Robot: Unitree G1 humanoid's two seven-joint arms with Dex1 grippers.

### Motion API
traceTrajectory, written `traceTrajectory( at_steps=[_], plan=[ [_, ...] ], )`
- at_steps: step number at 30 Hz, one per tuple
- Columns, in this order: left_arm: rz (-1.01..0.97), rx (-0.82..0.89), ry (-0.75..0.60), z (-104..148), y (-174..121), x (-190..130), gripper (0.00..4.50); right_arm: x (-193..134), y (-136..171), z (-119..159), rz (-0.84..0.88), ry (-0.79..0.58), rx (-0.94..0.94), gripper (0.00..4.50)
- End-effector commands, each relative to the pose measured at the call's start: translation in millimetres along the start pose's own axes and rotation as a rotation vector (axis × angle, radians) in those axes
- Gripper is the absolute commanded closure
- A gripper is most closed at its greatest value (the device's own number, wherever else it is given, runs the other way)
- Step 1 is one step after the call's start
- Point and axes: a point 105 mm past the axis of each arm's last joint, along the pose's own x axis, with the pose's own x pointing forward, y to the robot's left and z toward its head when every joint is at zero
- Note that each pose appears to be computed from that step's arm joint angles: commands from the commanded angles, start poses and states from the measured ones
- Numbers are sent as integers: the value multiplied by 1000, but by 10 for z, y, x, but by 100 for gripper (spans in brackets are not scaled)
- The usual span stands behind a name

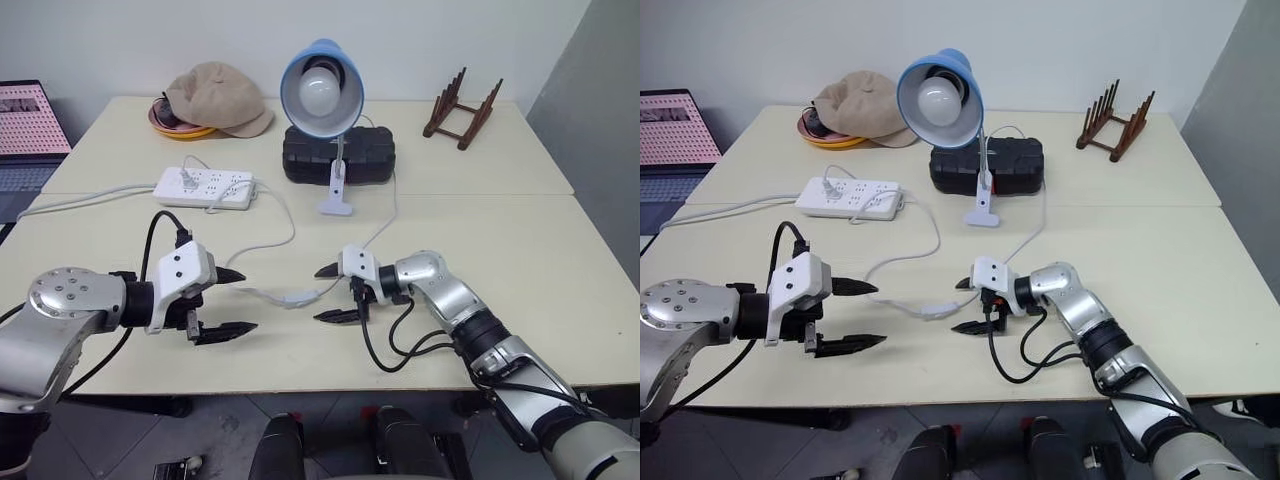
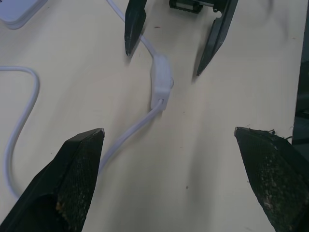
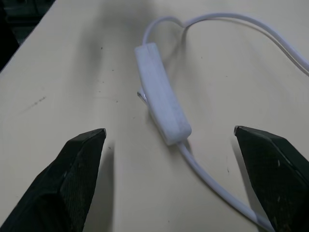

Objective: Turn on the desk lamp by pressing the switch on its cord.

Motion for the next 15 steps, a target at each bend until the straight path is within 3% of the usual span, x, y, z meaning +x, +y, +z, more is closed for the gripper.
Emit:
traceTrajectory(
  at_steps=[1, 3, 11, 15],
  plan=[
    [23, 25, -45, 162, 14, -66, 0, 34, -62, 79, -13, -20, -81, 20],
    [17, 27, -40, 159, 4, -73, 0, 36, -60, 68, -10, -26, -75, 48],
    [-2, 36, -30, 154, 18, -77, 0, 15, -71, 55, -22, -40, -74, 248],
    [-8, 38, -30, 148, 39, -60, 0, -7, -80, 55, -30, -46, -65, 326]
  ],
)
